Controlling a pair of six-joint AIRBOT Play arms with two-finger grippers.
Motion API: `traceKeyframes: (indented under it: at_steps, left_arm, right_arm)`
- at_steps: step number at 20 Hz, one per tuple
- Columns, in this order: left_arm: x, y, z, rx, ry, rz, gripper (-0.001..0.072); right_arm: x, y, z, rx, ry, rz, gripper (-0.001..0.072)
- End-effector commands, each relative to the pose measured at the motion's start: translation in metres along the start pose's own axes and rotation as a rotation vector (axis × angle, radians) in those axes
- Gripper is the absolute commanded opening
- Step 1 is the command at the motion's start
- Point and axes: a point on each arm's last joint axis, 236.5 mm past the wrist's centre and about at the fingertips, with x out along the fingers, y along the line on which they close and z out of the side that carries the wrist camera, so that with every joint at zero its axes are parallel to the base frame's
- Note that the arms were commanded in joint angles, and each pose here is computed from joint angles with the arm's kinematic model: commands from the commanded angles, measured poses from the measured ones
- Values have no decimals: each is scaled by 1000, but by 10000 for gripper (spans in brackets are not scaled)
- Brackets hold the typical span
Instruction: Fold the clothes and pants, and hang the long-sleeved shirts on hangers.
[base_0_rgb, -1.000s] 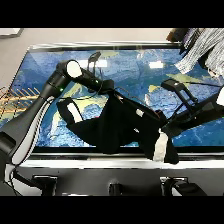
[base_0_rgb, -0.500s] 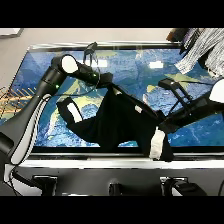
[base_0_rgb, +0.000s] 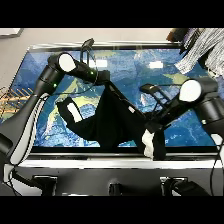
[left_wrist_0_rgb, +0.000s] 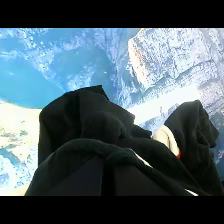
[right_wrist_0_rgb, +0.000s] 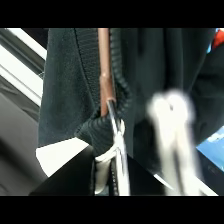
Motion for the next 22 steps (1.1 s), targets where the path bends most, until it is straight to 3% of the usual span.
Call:
traceKeyframes:
  at_steps: [1,5,9,13,17,18,19,21,22]
  left_arm:
    - [-4,-6,-3,2,12,-15,29]
    - [-22,-16,-14,22,48,-18,29]
    - [-24,-74,-52,79,143,-116,29]
    - [-22,-120,-90,166,207,-159,28]
    - [-28,-112,-82,185,176,-137,34]
    - [-34,-107,-74,185,153,-135,66]
    - [-43,-98,-64,170,128,-127,220]
    - [-66,-78,-42,158,71,-110,607]
    - [-81,-67,-30,165,31,-99,629]
  right_arm:
    - [18,6,24,17,-27,-17,53]
    - [27,3,64,79,-155,-22,53]
    - [15,16,110,102,-352,46,53]
    - [-7,20,111,72,-363,39,53]
    - [-28,23,107,15,-357,14,53]
    - [-29,24,105,6,-353,14,53]
    - [-28,25,103,-6,-345,14,53]
    - [-28,28,101,-58,-337,19,53]
    - [-28,29,101,-97,-339,16,53]
